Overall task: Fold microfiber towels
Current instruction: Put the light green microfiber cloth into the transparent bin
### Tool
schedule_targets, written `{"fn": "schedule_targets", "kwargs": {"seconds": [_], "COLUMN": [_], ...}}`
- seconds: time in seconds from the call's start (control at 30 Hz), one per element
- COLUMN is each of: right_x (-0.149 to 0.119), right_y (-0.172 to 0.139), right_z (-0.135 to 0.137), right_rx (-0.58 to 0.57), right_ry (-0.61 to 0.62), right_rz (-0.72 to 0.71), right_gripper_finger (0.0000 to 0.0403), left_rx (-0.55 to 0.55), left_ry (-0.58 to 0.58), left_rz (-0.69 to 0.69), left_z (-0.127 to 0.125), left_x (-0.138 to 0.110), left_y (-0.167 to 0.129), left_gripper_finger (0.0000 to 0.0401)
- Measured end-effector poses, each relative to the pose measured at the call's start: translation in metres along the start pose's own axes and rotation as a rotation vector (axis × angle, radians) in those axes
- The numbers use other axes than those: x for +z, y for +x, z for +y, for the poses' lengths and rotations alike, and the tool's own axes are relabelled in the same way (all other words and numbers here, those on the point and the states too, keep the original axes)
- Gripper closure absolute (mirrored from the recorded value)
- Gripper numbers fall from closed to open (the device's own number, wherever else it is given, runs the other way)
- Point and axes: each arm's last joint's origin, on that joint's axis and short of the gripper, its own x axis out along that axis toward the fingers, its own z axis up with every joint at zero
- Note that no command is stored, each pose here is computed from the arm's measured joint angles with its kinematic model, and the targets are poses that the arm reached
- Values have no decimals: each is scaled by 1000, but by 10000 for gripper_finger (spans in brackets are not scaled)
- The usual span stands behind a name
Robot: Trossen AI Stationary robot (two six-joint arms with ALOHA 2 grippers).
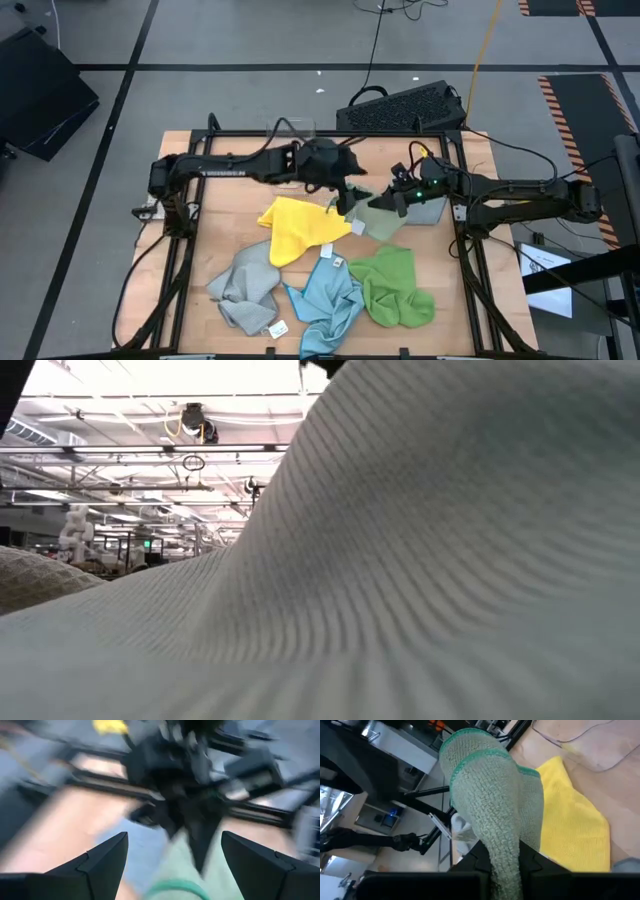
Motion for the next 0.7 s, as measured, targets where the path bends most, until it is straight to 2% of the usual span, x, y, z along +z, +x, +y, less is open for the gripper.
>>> {"fn": "schedule_targets", "kwargs": {"seconds": [0.2,0.37,0.5,0.7], "right_x": [6,9,11,13], "right_y": [-2,-4,-5,-5], "right_z": [-3,-6,-6,-4], "right_rx": [-9,0,18,44], "right_ry": [-5,-12,-16,-46], "right_rz": [-34,-35,-32,-44], "right_gripper_finger": [381,381,381,381], "left_rx": [-181,-172,-120,-108], "left_ry": [-142,-115,-83,-88], "left_rz": [85,122,102,136], "left_z": [13,14,11,12], "left_x": [-12,-22,-20,-22], "left_y": [16,27,25,22], "left_gripper_finger": [80,91,155,303]}}
